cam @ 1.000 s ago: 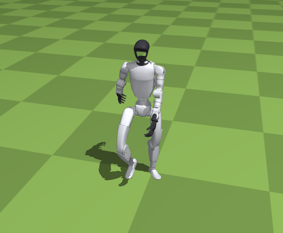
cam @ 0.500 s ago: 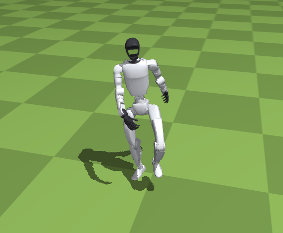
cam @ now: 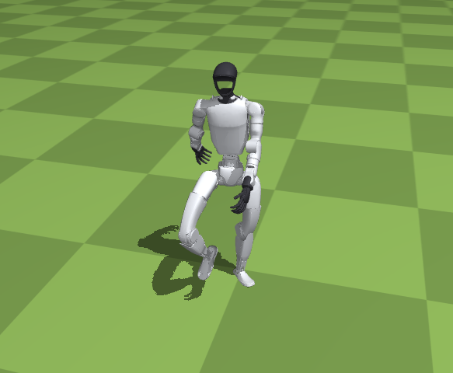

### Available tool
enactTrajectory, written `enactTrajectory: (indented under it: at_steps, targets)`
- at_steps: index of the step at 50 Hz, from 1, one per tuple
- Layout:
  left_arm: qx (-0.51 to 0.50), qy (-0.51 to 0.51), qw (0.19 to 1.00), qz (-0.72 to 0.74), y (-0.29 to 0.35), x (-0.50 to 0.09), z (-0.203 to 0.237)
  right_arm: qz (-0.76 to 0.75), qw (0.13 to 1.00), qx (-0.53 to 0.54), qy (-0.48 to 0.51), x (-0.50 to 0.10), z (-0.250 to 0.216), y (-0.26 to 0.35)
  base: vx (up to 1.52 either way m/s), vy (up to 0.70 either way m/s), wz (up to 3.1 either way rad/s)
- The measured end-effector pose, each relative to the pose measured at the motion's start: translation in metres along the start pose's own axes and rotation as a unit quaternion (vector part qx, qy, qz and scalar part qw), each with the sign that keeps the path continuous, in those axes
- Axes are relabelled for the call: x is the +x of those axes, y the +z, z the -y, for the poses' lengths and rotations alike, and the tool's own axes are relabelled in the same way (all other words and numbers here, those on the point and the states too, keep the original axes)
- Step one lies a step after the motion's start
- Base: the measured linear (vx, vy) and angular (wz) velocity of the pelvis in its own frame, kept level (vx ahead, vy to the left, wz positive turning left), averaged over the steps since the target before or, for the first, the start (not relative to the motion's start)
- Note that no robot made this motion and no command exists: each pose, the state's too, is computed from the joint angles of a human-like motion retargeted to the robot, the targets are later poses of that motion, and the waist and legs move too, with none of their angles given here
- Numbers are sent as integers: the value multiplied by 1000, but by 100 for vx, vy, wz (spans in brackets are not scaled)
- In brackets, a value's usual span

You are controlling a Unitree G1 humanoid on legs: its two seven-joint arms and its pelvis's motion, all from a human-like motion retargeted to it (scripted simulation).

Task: In place motions

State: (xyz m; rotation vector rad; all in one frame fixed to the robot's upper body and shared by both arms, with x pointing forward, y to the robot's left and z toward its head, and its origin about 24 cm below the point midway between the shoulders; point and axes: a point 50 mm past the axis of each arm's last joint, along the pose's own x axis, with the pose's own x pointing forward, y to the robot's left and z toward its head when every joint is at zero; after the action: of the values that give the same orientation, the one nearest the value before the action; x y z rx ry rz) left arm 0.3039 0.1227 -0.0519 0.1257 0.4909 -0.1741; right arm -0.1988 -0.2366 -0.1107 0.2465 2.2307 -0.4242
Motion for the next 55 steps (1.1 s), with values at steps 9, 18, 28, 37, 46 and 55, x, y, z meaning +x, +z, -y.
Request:
enactTrajectory:
  at_steps: [9, 18, 28, 37, 46, 55]
  targets:
    - [-109, 45, 934, -338, -195, -116, 12, 45, 975, -218, -2, -29, -35, 82, 13, -9, -91]
    - [-173, 210, 692, -669, -295, -328, -17, 399, 759, -514, 3, -212, -173, 262, -23, -21, -60]
    - [-195, 179, 650, -712, -302, -377, -4, 614, 549, -566, 38, -338, -249, 271, -6, -2, -30]
    - [-92, 151, 808, -562, -262, -221, -10, 351, 785, -511, 2, -113, -140, 201, 27, 17, 102]
    - [17, 39, 997, -72, 4, 5, -31, 38, 996, -78, -29, -26, 16, 58, -32, 23, 93]
    - [12, 8, 1000, 13, 27, 9, -13, 2, 991, 88, -96, -5, 38, -13, 9, -6, -8]
